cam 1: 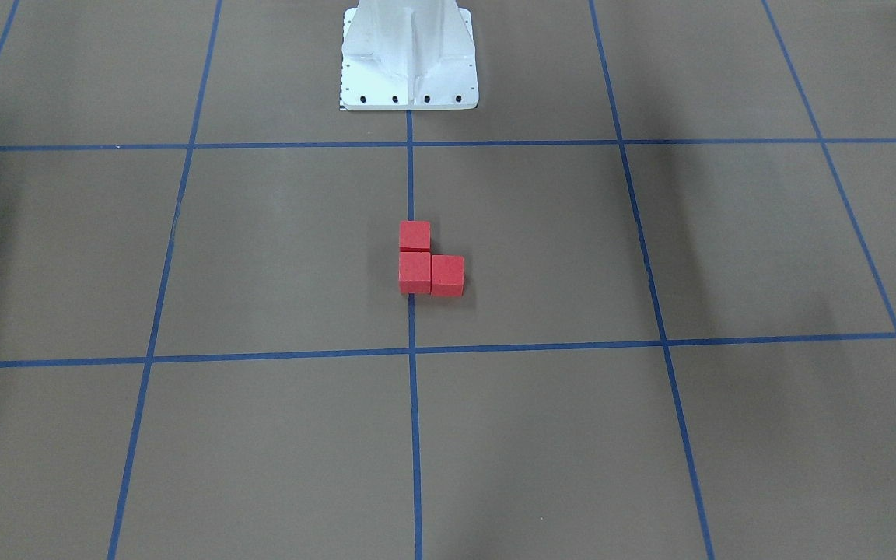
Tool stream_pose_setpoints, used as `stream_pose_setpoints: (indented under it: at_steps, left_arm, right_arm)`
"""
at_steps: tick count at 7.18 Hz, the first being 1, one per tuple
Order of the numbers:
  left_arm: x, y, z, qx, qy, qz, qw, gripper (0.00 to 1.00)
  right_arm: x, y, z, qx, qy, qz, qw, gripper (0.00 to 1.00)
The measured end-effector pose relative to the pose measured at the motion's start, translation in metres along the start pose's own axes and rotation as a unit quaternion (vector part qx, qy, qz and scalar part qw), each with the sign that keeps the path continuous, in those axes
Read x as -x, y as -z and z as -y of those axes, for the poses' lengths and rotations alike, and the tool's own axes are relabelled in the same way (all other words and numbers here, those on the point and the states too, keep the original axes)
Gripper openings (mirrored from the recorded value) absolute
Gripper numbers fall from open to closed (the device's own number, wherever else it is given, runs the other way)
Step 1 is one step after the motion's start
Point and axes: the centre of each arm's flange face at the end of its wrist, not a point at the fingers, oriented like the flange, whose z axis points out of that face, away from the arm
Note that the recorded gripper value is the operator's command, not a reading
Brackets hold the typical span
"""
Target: Form red blocks into L shape at center
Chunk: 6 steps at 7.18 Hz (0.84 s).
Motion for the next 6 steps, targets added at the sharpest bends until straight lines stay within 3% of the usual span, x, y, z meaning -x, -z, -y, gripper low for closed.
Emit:
stream_pose_setpoints:
  at_steps: [2, 6]
  left_arm:
    - [0.006, 0.004, -0.001, 0.010, 0.017, 0.002, 0.9998, 1.00]
    - [0.004, 0.008, 0.006, 0.011, 0.024, 0.007, 0.9996, 1.00]
  right_arm:
    - [-0.005, -0.001, -0.002, 0.009, -0.004, -0.003, 0.9999, 1.00]
    - [-0.015, -0.002, -0.006, 0.034, 0.030, -0.018, 0.9988, 1.00]
